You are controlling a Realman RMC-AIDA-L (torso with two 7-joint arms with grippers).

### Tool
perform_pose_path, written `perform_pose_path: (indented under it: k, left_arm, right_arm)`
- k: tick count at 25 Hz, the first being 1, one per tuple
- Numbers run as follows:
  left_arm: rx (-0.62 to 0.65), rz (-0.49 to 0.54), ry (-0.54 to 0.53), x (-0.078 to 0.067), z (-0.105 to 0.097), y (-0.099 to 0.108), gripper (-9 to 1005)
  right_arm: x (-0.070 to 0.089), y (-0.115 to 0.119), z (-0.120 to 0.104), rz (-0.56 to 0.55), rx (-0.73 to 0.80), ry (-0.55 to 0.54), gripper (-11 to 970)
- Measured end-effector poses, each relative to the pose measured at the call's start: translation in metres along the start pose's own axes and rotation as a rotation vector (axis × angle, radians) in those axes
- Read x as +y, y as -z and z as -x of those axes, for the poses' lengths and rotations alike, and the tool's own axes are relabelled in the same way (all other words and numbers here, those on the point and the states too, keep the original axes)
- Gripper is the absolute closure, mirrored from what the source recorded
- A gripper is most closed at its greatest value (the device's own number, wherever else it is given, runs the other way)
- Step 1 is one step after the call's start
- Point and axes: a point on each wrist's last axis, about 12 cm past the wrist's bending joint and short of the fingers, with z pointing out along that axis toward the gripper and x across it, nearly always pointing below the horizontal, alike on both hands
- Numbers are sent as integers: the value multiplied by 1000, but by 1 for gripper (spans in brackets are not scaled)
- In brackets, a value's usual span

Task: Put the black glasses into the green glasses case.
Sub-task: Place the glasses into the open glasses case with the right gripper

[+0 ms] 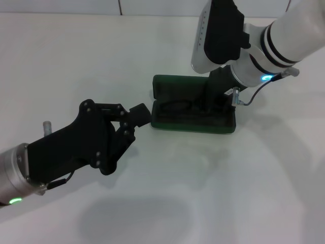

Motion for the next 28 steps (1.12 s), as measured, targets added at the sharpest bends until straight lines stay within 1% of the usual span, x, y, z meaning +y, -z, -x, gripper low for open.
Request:
perform_pose_path:
  k: [12,20,28]
  left_arm:
    - [0,5,1,0,-1,-1,975]
    - [-4,7,-1,1,0,-2,974]
    - [-2,11,-4,2,0,-1,973]
  right_arm:
    - [0,2,3,-4,-1,14,856]
    - [2,0,3,-15,44,41,851]
    - [2,-1,4,-19,45,43,846]
